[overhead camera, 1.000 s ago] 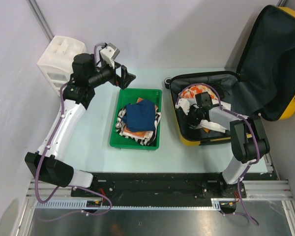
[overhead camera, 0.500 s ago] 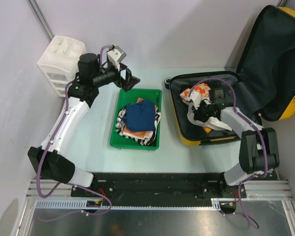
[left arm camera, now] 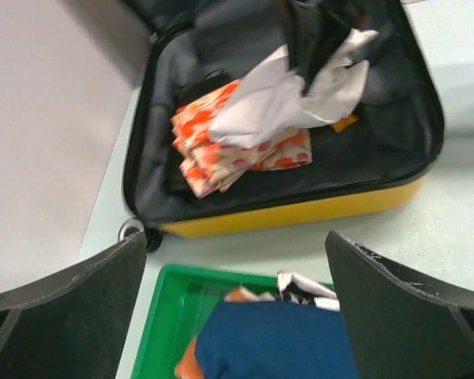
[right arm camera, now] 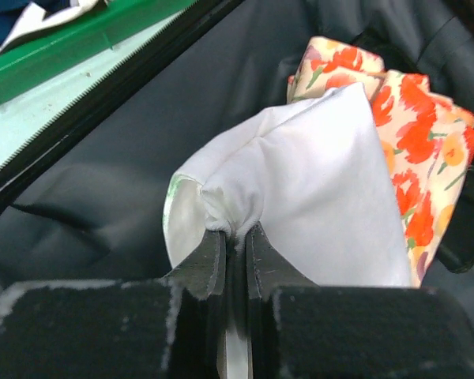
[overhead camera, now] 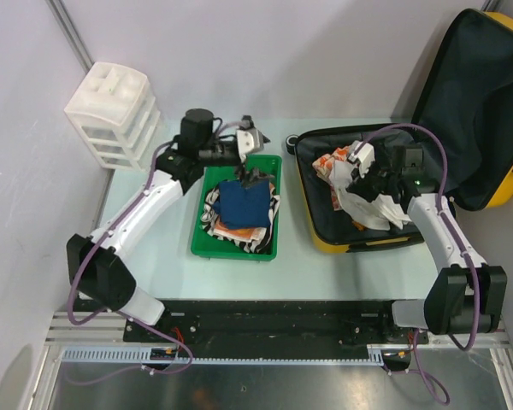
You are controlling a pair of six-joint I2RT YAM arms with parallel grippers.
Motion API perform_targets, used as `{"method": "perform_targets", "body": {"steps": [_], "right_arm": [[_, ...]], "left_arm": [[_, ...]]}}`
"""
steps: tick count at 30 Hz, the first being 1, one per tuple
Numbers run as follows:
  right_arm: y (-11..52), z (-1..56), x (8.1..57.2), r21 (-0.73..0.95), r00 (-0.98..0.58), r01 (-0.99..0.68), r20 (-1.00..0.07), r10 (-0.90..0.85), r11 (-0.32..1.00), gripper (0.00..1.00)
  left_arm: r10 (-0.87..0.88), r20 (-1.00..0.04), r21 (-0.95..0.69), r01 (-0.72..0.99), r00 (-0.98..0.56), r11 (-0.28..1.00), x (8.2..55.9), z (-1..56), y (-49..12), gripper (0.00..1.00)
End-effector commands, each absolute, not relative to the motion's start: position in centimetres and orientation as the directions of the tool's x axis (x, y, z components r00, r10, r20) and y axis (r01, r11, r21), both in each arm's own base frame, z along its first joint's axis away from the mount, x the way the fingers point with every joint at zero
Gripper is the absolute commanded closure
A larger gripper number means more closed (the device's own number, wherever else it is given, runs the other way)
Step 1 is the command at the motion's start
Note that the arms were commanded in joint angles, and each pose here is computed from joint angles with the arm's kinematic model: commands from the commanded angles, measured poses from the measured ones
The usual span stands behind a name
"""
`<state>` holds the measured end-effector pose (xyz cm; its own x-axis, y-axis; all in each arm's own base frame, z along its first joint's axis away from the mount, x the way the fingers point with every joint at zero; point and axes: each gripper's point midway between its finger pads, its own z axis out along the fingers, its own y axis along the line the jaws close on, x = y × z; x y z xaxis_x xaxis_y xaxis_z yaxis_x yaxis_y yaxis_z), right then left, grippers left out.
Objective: Open, take out, and arrange the luggage
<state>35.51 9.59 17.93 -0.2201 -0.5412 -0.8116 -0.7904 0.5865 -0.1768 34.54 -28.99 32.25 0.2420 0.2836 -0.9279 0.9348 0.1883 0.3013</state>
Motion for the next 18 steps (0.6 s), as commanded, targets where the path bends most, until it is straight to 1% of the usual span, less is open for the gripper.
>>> {"method": "perform_targets", "body": {"steps": [1, 3, 4, 5, 7, 10, 14, 18], "right_arm": [[10.6, 23.9, 34.9, -0.255, -0.062, -0.799, -0.865, -0.497, 0.544, 1.00], [10.6, 24.9, 34.6, -0.281, -0.033, -0.791, -0.867, -0.497, 0.543, 1.00], [10.6, 25.4, 34.6, -0.289, -0.024, -0.787, -0.869, -0.494, 0.545, 1.00], [10.4, 25.9, 34.5, -0.298, -0.013, -0.781, -0.871, -0.492, 0.548, 1.00], [10.6, 27.3, 33.9, -0.322, 0.024, -0.778, -0.873, -0.487, 0.539, 1.00], [11.0, 29.7, 32.8, -0.358, 0.087, -0.773, -0.878, -0.471, 0.524, 1.00], [11.6, 31.5, 31.6, -0.365, 0.125, -0.775, -0.889, -0.441, 0.517, 1.00], [12.6, 33.0, 30.3, -0.384, 0.175, -0.789, -0.889, -0.424, 0.479, 1.00]], "left_arm": [[0.203, -0.820, 0.529, 0.844, 0.535, -0.087, 31.9, 29.9, -33.1, 0.00], [0.172, -0.792, 0.572, 0.810, 0.586, -0.128, 31.8, 29.5, -34.4, 0.01], [0.167, -0.799, 0.558, 0.816, 0.578, -0.154, 31.9, 28.4, -35.6, 0.01], [0.148, -0.788, 0.577, 0.801, 0.597, -0.161, 32.0, 29.1, -36.3, 0.02], [0.124, -0.785, 0.582, 0.791, 0.607, -0.189, 31.9, 28.7, -37.7, 0.03], [0.084, -0.754, 0.627, 0.752, 0.652, -0.206, 31.5, 29.5, -39.4, 0.03], [0.060, -0.724, 0.662, 0.717, 0.687, -0.218, 31.4, 29.5, -41.0, 0.03], [0.022, -0.700, 0.697, 0.689, 0.714, -0.198, 31.1, 31.0, -42.1, 0.03]]}}
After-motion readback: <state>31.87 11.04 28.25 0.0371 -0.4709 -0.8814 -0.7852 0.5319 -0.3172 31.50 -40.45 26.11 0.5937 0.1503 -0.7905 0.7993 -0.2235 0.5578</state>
